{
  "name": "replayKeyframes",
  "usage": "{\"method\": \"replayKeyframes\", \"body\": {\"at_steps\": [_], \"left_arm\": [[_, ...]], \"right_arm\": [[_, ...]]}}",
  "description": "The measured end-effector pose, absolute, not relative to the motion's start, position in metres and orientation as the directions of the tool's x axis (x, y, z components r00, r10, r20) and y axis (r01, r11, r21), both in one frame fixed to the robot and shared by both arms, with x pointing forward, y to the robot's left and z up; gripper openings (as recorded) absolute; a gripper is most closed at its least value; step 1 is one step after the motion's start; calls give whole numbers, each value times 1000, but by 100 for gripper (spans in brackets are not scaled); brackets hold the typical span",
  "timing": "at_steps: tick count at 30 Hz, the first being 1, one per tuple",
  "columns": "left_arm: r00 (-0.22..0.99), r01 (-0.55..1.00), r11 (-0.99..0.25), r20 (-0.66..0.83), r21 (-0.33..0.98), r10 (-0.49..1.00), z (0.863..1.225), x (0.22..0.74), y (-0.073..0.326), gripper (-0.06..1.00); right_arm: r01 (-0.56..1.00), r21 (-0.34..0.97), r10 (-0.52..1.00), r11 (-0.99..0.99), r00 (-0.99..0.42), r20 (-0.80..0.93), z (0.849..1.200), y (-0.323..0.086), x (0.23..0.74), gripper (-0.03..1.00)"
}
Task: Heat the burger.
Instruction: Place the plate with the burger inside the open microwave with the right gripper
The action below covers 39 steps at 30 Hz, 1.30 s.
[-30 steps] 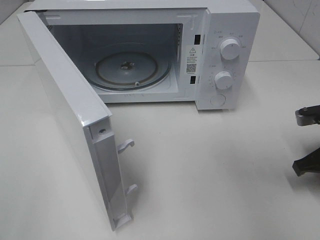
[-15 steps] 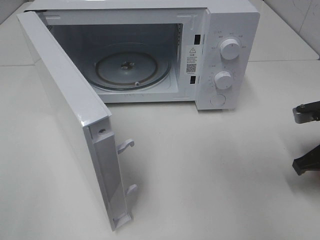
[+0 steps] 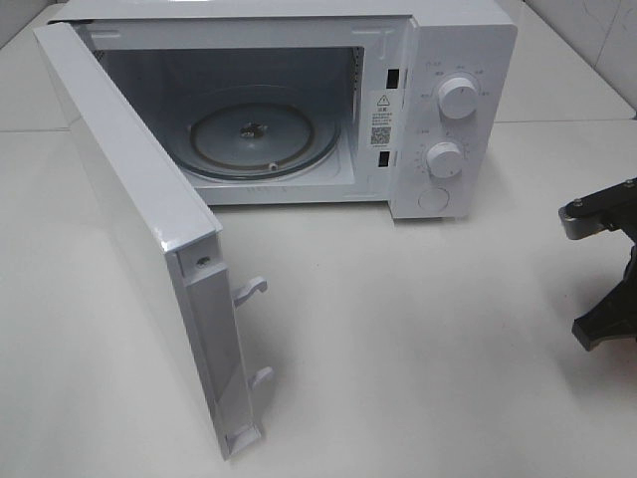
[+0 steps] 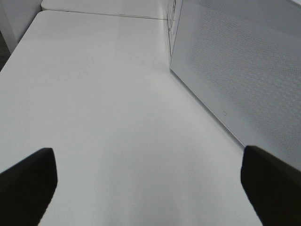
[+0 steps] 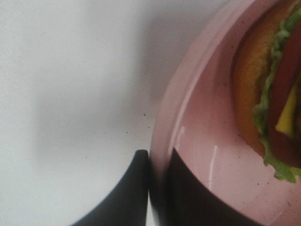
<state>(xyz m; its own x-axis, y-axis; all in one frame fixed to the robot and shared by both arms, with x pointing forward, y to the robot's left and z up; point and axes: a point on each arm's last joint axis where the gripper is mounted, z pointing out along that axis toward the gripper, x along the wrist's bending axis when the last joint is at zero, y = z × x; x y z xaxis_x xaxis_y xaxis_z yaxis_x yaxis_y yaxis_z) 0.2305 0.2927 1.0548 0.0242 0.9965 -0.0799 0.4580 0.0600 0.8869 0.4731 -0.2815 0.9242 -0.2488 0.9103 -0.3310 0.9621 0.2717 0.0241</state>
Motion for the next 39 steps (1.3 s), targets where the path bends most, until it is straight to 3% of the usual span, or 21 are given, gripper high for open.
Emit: {"method": "replayKeyframes", "body": {"at_steps": [25, 39], "left_arm": [[24, 458, 60, -80, 887, 997, 1055, 230, 293, 98], [24, 458, 60, -80, 887, 997, 1055, 230, 293, 98]], "right_arm": [[882, 137, 825, 451, -353, -441, 981, -246, 441, 3], [810, 105, 746, 577, -470, -472, 982, -229, 415, 3]]}}
